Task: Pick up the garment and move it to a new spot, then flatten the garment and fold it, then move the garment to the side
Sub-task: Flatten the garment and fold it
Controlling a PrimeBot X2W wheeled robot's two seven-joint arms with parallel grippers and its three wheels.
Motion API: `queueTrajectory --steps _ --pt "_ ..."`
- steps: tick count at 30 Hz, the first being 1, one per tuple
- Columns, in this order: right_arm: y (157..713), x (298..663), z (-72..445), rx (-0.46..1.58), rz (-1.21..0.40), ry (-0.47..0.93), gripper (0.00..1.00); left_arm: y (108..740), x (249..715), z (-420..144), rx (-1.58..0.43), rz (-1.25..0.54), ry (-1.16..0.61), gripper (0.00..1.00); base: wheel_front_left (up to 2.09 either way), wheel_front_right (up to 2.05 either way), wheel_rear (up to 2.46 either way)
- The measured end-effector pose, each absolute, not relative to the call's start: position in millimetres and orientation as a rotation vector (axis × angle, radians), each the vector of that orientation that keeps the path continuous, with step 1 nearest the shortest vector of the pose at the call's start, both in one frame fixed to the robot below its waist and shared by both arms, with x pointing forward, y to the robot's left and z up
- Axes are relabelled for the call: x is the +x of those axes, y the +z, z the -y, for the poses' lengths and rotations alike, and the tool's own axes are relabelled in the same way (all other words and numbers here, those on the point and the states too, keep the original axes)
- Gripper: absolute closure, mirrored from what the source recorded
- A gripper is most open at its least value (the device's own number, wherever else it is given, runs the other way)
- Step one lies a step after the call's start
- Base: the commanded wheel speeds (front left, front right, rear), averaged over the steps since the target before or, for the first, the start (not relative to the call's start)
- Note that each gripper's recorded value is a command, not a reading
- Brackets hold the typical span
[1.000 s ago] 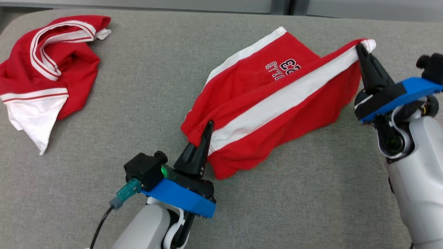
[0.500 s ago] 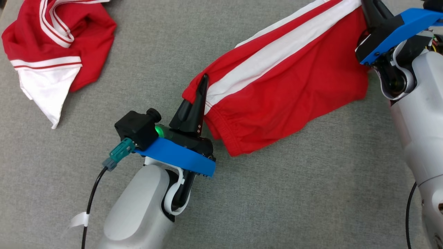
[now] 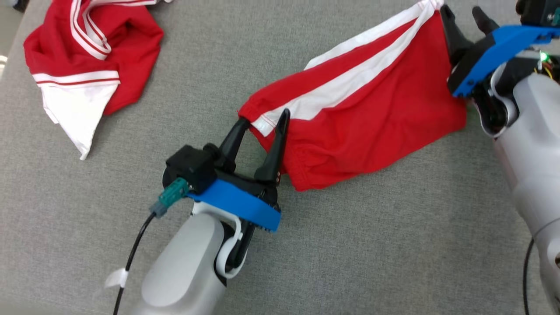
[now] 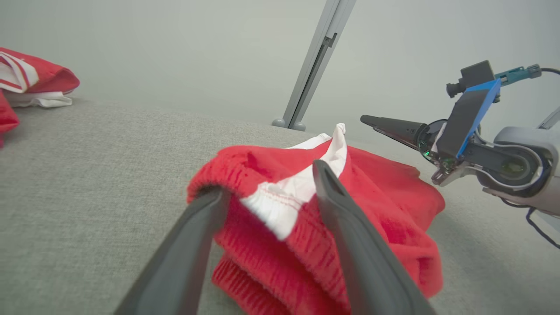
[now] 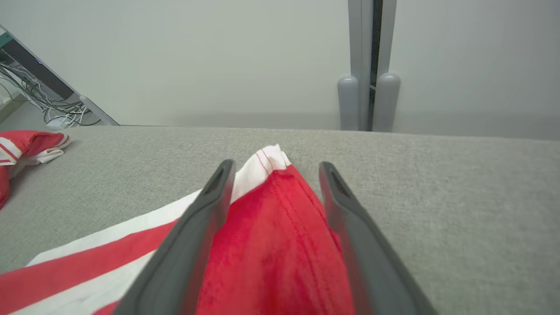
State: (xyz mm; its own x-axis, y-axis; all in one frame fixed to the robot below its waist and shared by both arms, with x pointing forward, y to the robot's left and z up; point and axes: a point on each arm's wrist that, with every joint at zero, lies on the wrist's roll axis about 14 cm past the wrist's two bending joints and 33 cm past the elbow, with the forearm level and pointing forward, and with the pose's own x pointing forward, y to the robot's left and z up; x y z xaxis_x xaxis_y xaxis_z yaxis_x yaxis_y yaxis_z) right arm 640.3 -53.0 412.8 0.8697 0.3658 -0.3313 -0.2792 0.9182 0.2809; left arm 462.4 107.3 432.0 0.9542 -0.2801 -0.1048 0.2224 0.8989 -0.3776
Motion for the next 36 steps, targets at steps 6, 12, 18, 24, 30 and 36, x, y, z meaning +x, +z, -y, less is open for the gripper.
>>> queueTrajectory --steps 6,12,18,24,30,36 --pt "411.2 622.5 78.5 0.137 -0.401 0.325 0.0 433.9 439.3 -107.1 -0.338 -0.16 -0.259 0.0 0.0 0.0 0.0" --pt "405.5 605.7 100.0 0.067 -0.418 0.313 0.0 444.1 416.6 -128.7 -0.263 -0.128 -0.211 0.0 0.0 0.0 0.0" --pt "391.2 598.2 108.8 0.021 -0.461 0.315 0.0 455.0 408.7 -169.5 -0.194 -0.081 -0.092 0.0 0.0 0.0 0.0" --pt "371.3 594.6 110.5 -0.004 -0.521 0.322 0.0 460.7 406.0 -212.6 -0.143 -0.049 0.058 0.0 0.0 0.0 0.0" --pt "365.3 594.7 103.3 -0.026 -0.544 0.348 0.0 461.3 400.6 -245.2 -0.105 -0.043 0.162 0.0 0.0 0.0 0.0" --pt "362.2 592.4 87.6 -0.04 -0.572 0.39 0.5 459.3 398.1 -249.9 -0.113 -0.048 0.18 0.0 0.0 0.0 0.0"
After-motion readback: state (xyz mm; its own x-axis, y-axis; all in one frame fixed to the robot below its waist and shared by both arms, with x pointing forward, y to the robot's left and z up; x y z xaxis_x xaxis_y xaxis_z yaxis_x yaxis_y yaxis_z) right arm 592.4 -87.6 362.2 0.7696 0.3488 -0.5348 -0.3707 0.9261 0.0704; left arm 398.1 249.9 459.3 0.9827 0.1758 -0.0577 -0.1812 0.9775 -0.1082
